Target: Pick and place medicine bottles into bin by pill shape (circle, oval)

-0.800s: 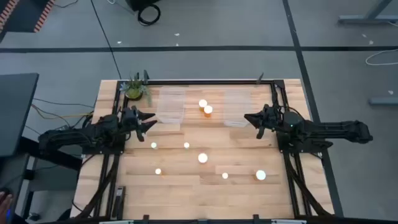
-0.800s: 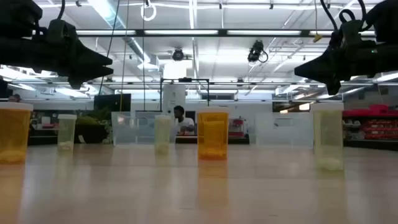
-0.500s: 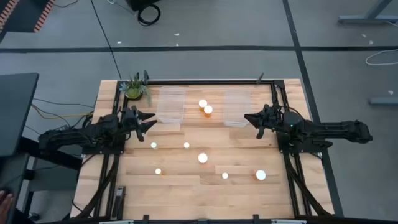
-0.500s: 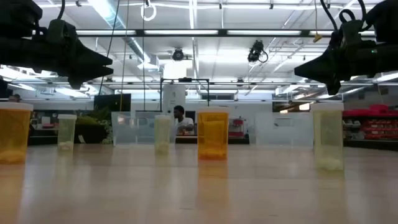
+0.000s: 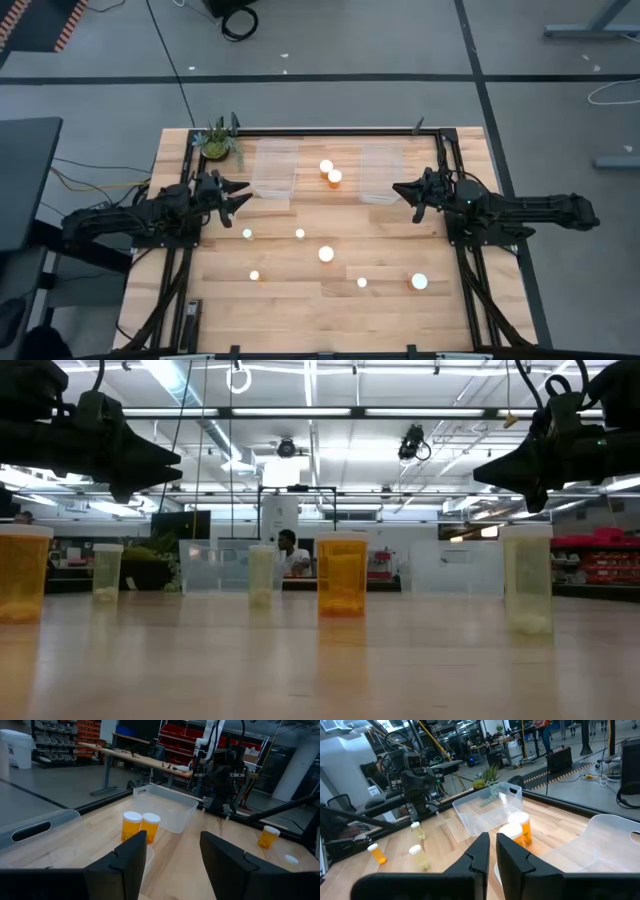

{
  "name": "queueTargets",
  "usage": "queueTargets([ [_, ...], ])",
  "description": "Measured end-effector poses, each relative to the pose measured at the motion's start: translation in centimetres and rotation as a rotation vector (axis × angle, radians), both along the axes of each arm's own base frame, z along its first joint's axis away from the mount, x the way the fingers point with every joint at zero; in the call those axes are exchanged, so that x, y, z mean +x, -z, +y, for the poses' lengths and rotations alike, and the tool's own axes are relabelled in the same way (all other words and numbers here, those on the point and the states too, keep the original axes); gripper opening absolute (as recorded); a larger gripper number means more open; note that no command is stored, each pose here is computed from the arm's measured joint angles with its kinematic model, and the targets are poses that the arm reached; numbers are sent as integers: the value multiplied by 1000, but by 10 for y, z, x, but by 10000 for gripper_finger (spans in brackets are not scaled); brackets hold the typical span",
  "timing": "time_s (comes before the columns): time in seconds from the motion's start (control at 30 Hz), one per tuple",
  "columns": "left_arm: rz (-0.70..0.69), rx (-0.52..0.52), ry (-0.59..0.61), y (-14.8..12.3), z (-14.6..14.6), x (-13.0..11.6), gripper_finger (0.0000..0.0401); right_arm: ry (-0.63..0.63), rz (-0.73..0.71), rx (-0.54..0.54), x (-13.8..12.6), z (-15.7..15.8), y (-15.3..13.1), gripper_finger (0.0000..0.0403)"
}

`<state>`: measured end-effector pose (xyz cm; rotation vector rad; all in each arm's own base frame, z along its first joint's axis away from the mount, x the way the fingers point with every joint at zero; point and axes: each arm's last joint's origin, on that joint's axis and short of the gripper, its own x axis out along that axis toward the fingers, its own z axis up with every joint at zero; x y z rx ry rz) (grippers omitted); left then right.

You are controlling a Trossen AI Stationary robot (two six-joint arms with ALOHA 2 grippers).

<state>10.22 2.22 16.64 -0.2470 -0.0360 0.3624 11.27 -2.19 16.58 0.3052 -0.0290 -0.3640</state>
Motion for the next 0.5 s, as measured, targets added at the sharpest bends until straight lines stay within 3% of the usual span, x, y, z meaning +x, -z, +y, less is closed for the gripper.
queueTargets([
  [0.5,0,0,0,0,0,0,193,0,0,0,0,0,0,39],
])
